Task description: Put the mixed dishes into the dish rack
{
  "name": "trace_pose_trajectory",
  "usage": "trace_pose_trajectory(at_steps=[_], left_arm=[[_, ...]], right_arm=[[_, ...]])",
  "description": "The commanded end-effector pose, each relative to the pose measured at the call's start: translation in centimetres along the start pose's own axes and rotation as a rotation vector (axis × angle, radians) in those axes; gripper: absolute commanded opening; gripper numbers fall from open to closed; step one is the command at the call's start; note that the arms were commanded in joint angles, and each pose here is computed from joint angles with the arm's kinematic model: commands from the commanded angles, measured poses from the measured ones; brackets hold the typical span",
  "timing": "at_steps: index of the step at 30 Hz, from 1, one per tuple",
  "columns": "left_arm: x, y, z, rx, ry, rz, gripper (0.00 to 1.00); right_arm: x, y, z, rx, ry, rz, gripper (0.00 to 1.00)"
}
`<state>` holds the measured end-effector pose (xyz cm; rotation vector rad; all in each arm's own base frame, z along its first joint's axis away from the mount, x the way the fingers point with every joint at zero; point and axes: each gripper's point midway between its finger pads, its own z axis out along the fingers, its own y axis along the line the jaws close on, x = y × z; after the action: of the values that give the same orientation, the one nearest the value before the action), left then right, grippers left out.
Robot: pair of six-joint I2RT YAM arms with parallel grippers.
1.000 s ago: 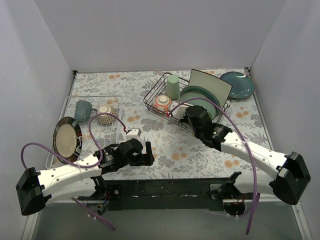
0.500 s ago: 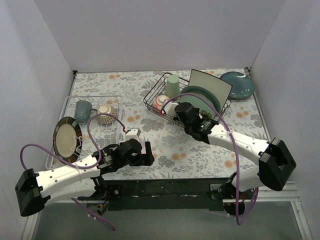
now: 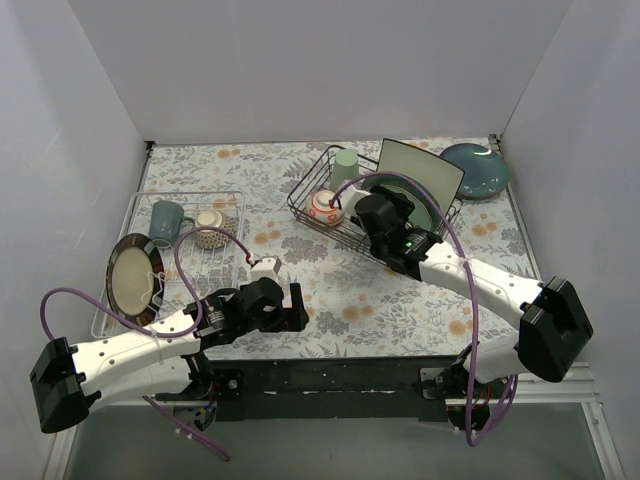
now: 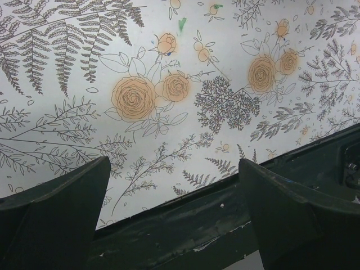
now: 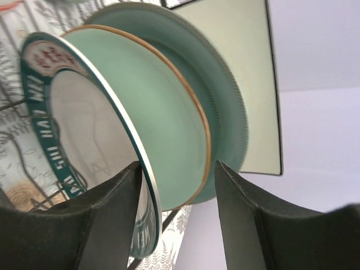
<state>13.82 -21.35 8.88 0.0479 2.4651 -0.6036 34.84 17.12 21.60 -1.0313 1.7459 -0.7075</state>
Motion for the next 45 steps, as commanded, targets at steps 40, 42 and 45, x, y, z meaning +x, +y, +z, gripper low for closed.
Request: trace_pose_trajectory(at_steps=[40, 42, 45], left_arm=[[-7.1, 0.5, -4.8, -0.048, -0.291, -0.098, 0.98], [-7.4, 0.8, -5.3, -0.058, -0.303, -0.103, 0.98], [-7.9, 0.8, -5.9, -0.056, -0.324, -0.113, 0.98]], right_arm=[[9.9, 3.8, -12.8, -0.246, 0.049, 1.093, 0.98], [10.7, 4.3, -12.8, -0.242, 0.052, 1.116, 0.99], [11.2, 4.6, -13.1, -0.236, 0.046, 1.167, 0.98]])
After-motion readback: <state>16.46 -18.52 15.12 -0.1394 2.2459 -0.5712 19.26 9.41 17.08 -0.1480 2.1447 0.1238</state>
